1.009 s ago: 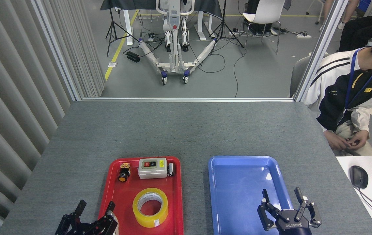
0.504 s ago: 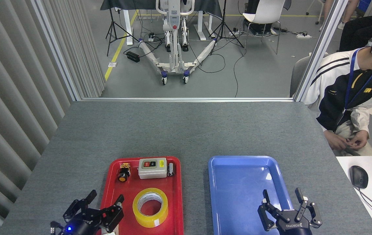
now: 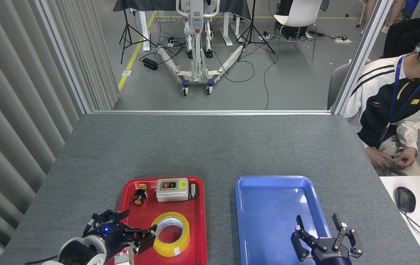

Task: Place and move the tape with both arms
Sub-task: 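Reach the left gripper into the yellow tape roll on the red tray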

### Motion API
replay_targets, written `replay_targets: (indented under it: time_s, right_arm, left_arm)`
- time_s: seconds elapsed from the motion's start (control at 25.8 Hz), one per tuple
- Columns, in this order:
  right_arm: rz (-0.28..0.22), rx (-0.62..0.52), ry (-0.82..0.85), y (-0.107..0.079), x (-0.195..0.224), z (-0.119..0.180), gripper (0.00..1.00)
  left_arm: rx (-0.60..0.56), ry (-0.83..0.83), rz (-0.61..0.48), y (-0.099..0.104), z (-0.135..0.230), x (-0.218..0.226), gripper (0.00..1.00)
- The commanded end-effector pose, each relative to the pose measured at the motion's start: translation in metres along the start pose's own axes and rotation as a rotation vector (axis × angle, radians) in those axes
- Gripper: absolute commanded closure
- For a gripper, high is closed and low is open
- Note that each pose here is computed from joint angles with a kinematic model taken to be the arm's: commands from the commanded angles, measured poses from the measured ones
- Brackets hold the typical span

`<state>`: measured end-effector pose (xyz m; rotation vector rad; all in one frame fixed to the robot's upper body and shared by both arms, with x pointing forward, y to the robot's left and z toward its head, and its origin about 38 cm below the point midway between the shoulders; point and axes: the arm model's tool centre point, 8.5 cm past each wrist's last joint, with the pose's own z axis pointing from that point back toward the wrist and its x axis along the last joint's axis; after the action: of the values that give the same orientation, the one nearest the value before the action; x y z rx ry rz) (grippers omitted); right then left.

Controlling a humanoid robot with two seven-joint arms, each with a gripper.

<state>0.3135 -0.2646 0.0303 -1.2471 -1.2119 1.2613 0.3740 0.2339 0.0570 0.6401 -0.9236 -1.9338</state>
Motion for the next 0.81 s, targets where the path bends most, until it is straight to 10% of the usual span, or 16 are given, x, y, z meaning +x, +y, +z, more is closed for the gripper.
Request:
replay_targets:
  time_s: [0.0,0.58,0.78]
  right_arm:
    - [-0.003,0.001,-0.001,0.001,0.001,0.000,0.00]
    - [-0.016,0.000,-0.022,0.001,0.007,0.000,0.00]
    - [-0.017,0.000,-0.037,0.001,0.009,0.000,0.00]
  left_arm:
    - [-0.032,-0.006,0.013,0.000,-0.018,0.005,0.00]
    - [-0.346,0.016,0.088,-0.002,-0.054,-0.001,0.01]
    - [-0.455,0.008,0.073,-0.009,-0.061,0.002,0.44]
